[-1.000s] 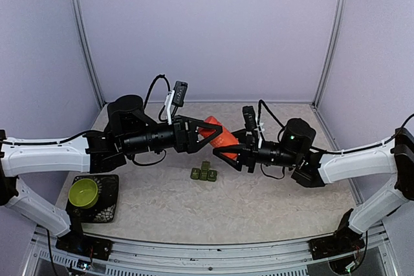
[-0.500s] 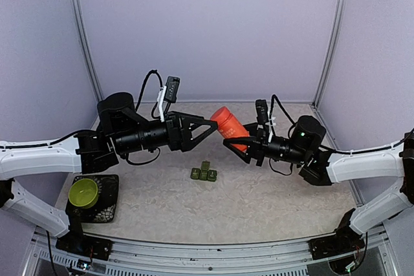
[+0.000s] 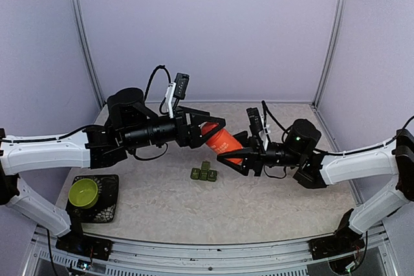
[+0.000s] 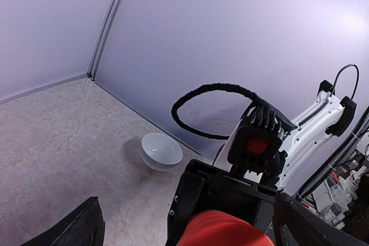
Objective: Sort the pills into containers
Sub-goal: Unscrew the lid of the pill bottle from the pill bottle.
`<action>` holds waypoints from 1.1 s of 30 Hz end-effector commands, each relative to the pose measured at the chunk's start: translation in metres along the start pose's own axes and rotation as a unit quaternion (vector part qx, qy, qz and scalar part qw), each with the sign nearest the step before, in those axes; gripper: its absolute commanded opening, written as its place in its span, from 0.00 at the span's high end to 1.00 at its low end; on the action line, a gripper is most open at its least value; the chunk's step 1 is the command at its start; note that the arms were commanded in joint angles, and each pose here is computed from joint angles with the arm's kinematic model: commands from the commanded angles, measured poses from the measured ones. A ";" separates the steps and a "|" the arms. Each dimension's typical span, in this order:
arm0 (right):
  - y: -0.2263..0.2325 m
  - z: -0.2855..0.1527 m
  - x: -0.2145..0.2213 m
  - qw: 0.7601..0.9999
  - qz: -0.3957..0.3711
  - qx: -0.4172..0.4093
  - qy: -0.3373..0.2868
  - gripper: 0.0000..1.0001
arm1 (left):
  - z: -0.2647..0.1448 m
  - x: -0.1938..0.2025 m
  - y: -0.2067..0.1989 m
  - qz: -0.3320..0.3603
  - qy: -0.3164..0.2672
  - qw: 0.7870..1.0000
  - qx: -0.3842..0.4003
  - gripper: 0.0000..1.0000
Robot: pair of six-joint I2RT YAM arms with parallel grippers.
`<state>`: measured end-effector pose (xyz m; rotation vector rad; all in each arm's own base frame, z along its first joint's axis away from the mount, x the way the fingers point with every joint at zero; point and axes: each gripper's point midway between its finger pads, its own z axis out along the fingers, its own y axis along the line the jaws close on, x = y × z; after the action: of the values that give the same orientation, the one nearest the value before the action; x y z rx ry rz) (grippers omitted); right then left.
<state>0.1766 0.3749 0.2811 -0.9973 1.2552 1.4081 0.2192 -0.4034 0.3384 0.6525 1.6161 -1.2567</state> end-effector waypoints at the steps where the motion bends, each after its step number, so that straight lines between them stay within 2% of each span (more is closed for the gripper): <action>1: 0.009 0.008 -0.020 0.999 -0.010 -0.024 -0.028 0.92 | 0.004 -0.012 -0.016 0.021 -0.013 0.999 0.039 0.01; 12: -0.025 0.011 -0.009 0.999 0.030 0.042 -0.015 0.95 | -0.001 -0.002 -0.037 0.037 -0.008 0.996 0.080 0.02; 24: -0.055 -0.010 -0.011 0.992 0.039 0.121 -0.025 0.95 | -0.007 0.005 -0.035 0.039 -0.005 0.997 0.074 0.04; 33: -0.060 -0.024 -0.015 0.989 0.047 0.136 -0.034 0.95 | -0.016 -0.004 -0.038 0.042 -0.017 0.997 0.067 0.04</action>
<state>0.2196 0.3636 0.2879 -0.8057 1.3491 1.3421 0.2022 -0.4049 0.3290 0.7404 1.5819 -1.2664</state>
